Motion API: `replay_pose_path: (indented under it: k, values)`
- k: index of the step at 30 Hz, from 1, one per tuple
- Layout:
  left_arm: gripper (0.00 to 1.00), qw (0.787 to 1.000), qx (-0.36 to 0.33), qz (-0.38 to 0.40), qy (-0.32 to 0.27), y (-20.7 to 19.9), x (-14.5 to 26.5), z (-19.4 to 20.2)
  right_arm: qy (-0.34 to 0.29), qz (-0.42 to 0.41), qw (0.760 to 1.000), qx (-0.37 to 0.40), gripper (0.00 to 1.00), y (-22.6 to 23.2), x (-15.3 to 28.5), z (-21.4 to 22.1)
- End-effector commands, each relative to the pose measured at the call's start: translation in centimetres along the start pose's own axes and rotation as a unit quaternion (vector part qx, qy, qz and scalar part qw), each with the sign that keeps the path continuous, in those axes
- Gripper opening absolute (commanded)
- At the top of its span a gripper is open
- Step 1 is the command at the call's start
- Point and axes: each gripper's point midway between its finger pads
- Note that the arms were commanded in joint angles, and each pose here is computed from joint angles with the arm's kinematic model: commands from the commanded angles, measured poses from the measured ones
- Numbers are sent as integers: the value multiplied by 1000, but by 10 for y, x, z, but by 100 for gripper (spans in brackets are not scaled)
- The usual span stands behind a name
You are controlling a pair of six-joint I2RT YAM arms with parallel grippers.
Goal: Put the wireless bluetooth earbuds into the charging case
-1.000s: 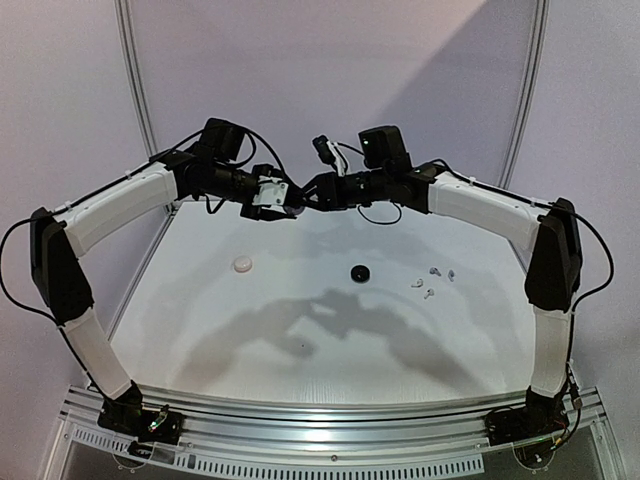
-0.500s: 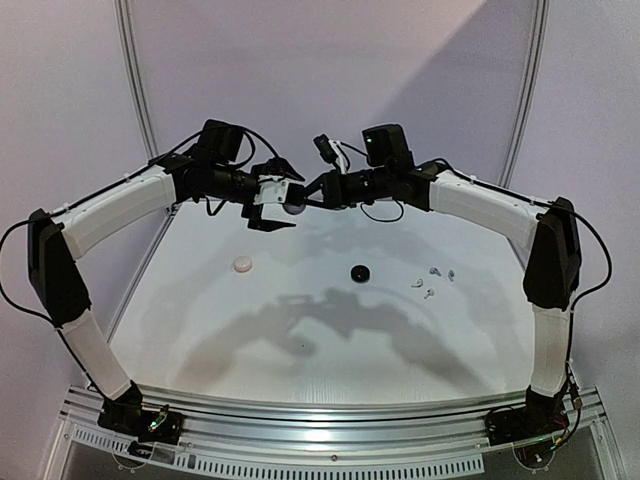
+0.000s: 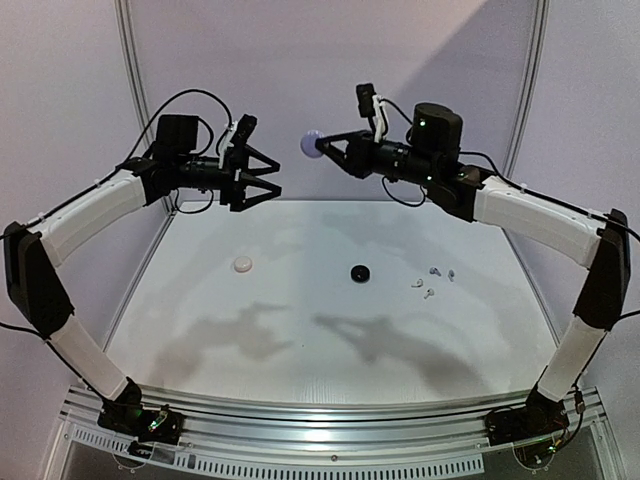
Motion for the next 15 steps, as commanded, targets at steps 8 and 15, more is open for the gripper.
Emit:
replay_pose_path:
  k: [8, 15]
  values:
    - [67, 970, 73, 129, -193, -52, 31, -110, -181, -32, 977, 109, 0, 62, 2, -93]
    - [61, 965, 44, 141, -218, -68, 23, -118, -185, -45, 976, 105, 0, 64, -8, -90]
Point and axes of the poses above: each gripper's point midway between its finger pads, its own x axis back along the fingers, its own y axis along the line the jaws close on, z = x × y, and after that the axes turned 10 degrees about x, right-handed
